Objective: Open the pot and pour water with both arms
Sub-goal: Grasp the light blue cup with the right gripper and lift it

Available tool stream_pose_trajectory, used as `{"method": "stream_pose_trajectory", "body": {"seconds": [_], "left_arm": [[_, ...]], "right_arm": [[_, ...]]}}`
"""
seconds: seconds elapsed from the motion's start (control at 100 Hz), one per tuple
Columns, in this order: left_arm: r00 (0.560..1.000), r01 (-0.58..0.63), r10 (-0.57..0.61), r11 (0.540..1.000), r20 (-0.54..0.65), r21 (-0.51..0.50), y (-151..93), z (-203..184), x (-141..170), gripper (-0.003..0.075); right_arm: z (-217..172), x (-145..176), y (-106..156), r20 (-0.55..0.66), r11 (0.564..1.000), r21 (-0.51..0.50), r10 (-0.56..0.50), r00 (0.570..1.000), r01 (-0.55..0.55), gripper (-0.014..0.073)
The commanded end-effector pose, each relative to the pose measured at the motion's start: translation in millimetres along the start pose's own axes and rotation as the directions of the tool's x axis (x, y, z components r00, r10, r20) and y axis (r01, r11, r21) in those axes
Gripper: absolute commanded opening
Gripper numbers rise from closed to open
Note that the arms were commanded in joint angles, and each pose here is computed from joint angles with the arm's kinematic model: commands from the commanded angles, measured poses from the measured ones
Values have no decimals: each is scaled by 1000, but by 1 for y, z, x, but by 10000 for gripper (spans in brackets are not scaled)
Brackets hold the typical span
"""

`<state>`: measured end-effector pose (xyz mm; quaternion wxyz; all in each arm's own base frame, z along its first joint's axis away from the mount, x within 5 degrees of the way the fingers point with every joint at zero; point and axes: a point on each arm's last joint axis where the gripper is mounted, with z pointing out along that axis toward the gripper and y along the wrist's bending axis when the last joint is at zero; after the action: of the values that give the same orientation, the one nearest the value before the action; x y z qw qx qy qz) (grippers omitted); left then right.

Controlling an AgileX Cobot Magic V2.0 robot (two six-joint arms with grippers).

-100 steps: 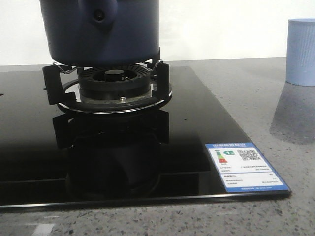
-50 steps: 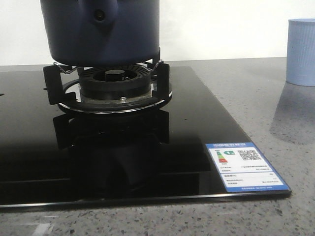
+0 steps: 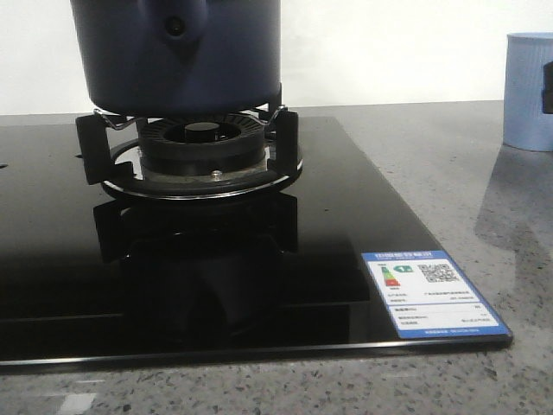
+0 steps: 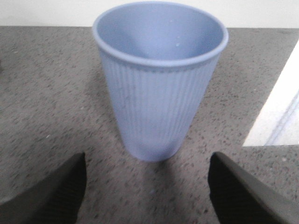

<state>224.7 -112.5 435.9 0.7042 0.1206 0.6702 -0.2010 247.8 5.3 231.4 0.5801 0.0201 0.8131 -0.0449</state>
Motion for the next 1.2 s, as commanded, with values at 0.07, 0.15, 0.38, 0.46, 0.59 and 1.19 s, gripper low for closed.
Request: {"method": "stream_pose_trajectory", "body": {"seconds": [0.07,0.15,0.38,0.46,0.59,1.19], "left_arm": [[989,0,5,999,146,-39,3,-11,-27,356],[989,0,5,999,146,-39,3,-11,-27,356],[989,0,5,999,146,-39,3,-11,-27,356],[989,0,5,999,146,-39,3,-11,-27,356],[989,0,5,999,146,-39,3,-11,-27,356],[989,0,5,999,146,-39,3,-11,-27,356]], "right_arm": [[8,-23,-6,193,996,86,5,981,-22,495],[14,-23,-4,191,997,82,-8,981,-8,495],[39,-25,2,174,998,64,3,985,-14,495],[47,-27,3,174,998,63,12,985,-23,495],[61,-28,6,166,998,60,17,986,-27,495],[99,-23,9,249,994,108,-40,968,14,580]]}}
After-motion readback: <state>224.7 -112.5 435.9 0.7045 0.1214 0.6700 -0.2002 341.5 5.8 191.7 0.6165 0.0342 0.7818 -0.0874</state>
